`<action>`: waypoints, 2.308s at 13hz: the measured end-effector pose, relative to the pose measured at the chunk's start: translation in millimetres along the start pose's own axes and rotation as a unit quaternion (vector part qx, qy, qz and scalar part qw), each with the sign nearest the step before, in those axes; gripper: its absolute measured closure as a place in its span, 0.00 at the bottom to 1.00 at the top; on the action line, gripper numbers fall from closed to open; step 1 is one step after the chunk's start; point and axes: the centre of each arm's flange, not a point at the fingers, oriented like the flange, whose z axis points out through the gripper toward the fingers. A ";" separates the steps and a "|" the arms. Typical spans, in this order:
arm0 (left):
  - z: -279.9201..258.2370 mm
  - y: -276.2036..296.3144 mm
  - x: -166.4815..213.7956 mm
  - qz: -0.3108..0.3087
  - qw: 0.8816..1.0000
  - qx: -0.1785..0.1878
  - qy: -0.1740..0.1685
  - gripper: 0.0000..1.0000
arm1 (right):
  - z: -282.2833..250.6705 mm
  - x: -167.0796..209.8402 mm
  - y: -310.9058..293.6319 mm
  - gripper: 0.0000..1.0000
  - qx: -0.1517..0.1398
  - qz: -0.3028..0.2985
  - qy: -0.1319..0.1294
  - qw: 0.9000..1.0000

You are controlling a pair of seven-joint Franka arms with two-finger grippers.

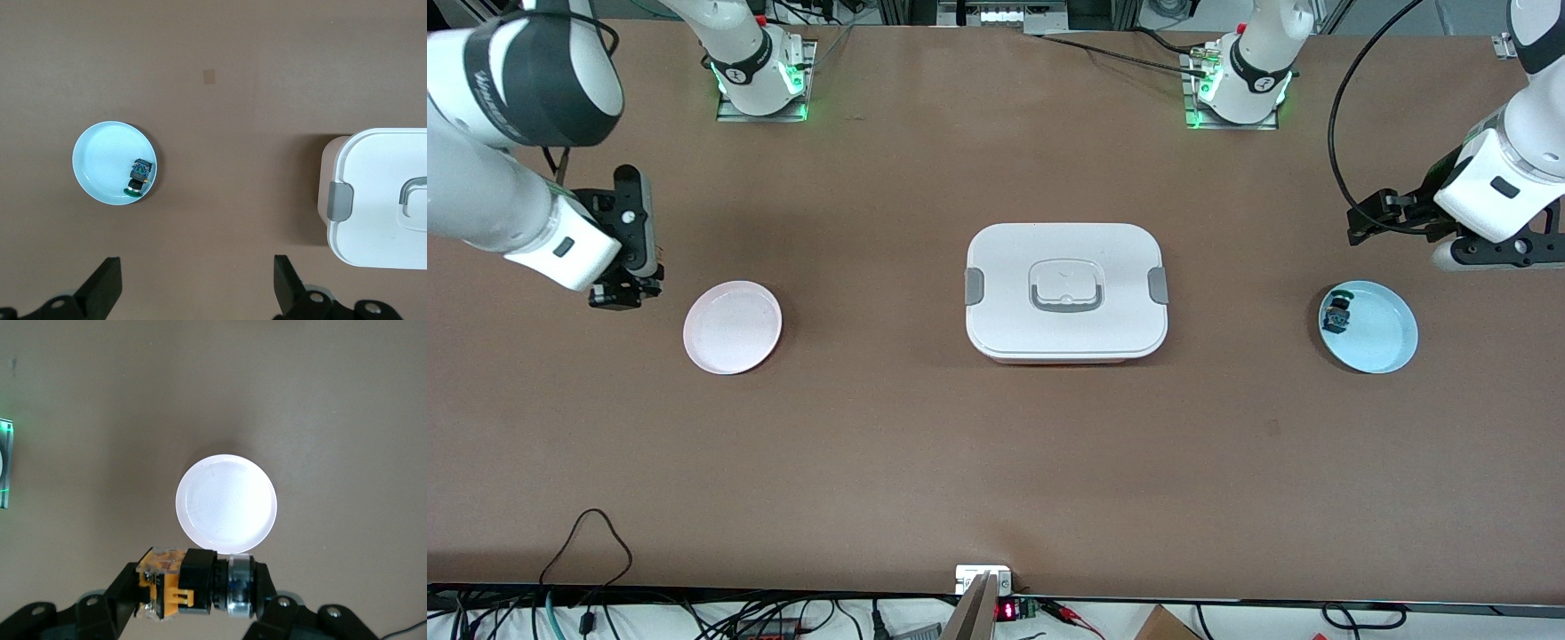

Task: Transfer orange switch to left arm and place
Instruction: 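Lift the orange switch out of the white dish with the right gripper, then carry the switch above the box while the left gripper reaches toward it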

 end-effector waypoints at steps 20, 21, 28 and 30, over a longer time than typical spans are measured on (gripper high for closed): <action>35.7 38.2 3.8 -0.001 0.980 -0.175 -0.100 0.00 | 51.9 287.7 51.9 0.28 0.070 0.067 0.648 0.756; 31.8 48.6 2.5 0.000 0.968 -0.225 -0.109 0.00 | 54.4 314.7 49.5 0.28 0.066 0.085 0.665 0.739; 55.7 91.8 18.2 -0.022 0.827 -0.537 -0.166 0.00 | 70.3 412.3 30.0 0.28 0.044 0.144 0.687 0.711; 82.9 99.8 17.3 -0.014 0.786 -0.600 -0.146 0.00 | 69.1 409.4 31.9 0.28 0.042 0.145 0.688 0.710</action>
